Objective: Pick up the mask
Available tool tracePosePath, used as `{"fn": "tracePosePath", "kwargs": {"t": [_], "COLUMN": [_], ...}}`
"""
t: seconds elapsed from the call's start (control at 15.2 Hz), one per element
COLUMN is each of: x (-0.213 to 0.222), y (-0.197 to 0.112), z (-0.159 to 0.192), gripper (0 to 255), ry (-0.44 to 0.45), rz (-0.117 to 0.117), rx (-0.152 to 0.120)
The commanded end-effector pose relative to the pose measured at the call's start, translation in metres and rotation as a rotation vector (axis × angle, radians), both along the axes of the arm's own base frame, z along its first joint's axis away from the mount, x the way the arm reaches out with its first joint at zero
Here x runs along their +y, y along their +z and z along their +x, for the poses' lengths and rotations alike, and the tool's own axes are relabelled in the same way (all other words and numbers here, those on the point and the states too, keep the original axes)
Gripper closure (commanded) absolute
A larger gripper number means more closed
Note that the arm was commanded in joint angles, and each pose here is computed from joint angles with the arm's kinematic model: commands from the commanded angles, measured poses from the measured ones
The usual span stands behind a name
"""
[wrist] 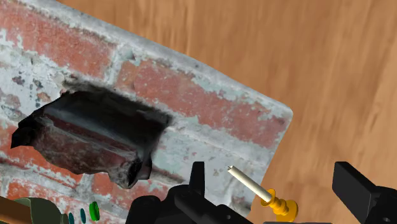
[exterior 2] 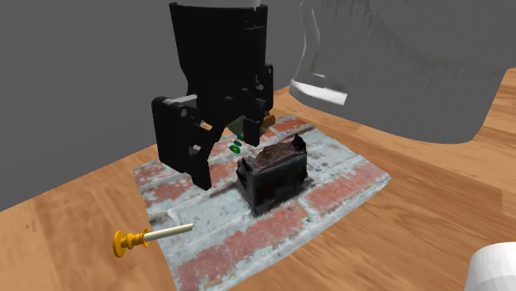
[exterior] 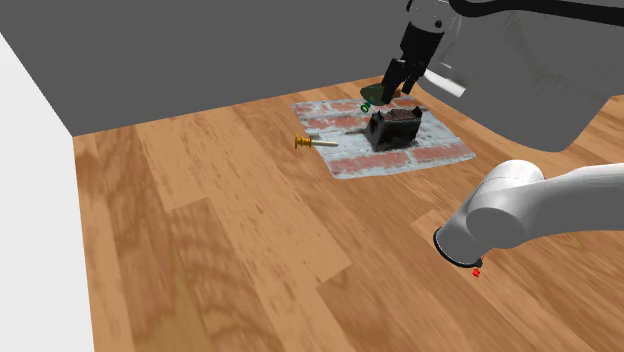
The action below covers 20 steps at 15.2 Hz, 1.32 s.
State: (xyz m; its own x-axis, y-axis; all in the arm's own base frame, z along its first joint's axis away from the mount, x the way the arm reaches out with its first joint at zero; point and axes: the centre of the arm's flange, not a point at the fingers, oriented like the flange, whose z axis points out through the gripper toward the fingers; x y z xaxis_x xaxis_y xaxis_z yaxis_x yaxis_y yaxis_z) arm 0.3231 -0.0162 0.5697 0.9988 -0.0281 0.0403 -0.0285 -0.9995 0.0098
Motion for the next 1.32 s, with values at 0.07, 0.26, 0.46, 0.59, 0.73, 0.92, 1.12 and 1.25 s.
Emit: {"fn": "tracePosePath", "kwargs": {"t": [0.07, 0.26, 0.46, 0.59, 0.73, 0.92, 1.12, 1.25], "x": [-0.01, -0.04, -0.069, -0.089, -0.108, -0.137, -0.166, -0.186], "y": [-0.004, -0.016, -0.028, -0.036, -0.044, -0.057, -0.07, -0.078], "z": [0.008, 0.032, 0.056, 0.073, 0.089, 0.113, 0.138, 0.154], "gripper": [0, 0, 0, 0, 0, 0, 0, 0], "ry": [0.003, 0.014, 0.024, 0.031, 0.038, 0.048, 0.058, 0.065], "rz": [-0.003, -0.012, -0.022, -0.028, -0.034, -0.043, -0.053, -0.059], "rx": [0.006, 0.024, 0.041, 0.053, 0.065, 0.083, 0.1, 0.112]}}
